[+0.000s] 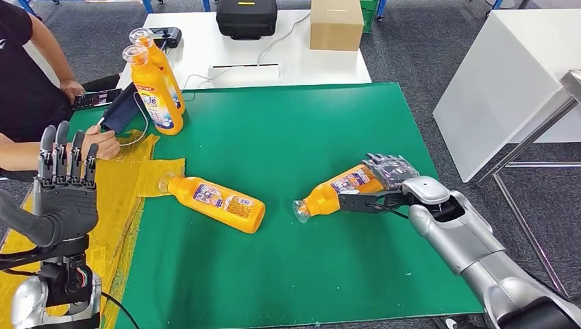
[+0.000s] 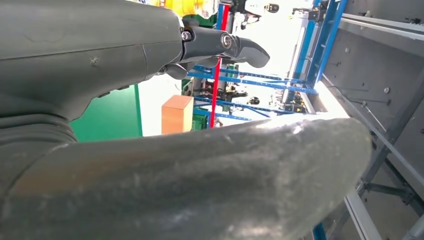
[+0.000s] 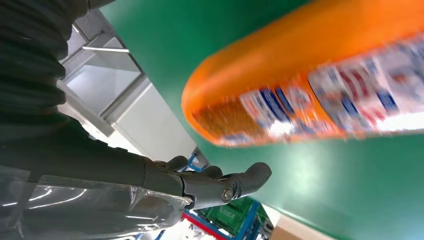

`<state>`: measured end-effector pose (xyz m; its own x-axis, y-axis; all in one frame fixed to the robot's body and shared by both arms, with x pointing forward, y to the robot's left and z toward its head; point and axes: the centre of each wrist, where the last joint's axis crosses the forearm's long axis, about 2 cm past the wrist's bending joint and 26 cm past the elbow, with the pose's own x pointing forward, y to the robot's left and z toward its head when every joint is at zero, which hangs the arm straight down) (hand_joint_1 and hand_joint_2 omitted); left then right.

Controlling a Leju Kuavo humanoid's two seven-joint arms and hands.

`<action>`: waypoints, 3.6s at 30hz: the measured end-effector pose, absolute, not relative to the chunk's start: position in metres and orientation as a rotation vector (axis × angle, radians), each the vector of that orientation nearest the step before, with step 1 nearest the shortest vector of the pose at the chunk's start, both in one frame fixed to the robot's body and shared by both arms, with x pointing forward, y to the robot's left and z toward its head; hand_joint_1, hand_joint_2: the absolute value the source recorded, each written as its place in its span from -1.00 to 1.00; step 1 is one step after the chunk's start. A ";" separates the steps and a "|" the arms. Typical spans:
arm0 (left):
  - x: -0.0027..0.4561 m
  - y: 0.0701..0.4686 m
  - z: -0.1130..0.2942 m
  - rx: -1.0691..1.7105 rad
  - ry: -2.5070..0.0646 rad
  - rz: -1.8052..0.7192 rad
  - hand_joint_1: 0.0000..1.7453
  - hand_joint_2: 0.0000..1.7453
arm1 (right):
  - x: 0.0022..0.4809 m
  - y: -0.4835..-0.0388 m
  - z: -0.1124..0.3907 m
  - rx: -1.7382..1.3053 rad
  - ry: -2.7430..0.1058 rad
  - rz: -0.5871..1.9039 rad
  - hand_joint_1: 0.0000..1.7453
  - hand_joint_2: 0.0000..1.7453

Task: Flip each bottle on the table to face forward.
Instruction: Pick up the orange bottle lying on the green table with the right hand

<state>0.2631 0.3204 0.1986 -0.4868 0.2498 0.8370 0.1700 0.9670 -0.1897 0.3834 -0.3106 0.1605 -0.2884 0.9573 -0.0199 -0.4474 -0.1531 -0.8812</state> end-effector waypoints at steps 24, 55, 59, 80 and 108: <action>0.264 0.313 0.199 -0.319 -2.082 0.075 -1.00 -1.00 | 0.376 -0.324 0.118 -0.784 -0.923 1.661 -1.00 1.00; 0.227 0.318 0.176 -0.281 -2.038 0.067 -1.00 -1.00 | 0.349 -0.294 0.262 -0.916 -1.664 1.351 -1.00 1.00; 0.227 0.318 0.176 -0.282 -2.038 0.068 -1.00 -1.00 | 0.349 -0.295 0.261 -0.917 -1.658 1.353 -1.00 1.00; 0.252 0.316 0.192 -0.337 -2.071 0.061 -1.00 -1.00 | 0.396 -0.318 0.208 -0.723 -1.327 1.589 -1.00 1.00; 0.266 0.319 0.186 -0.339 -2.029 0.060 -1.00 -1.00 | 0.410 -0.286 0.169 -0.624 -1.182 1.695 -1.00 1.00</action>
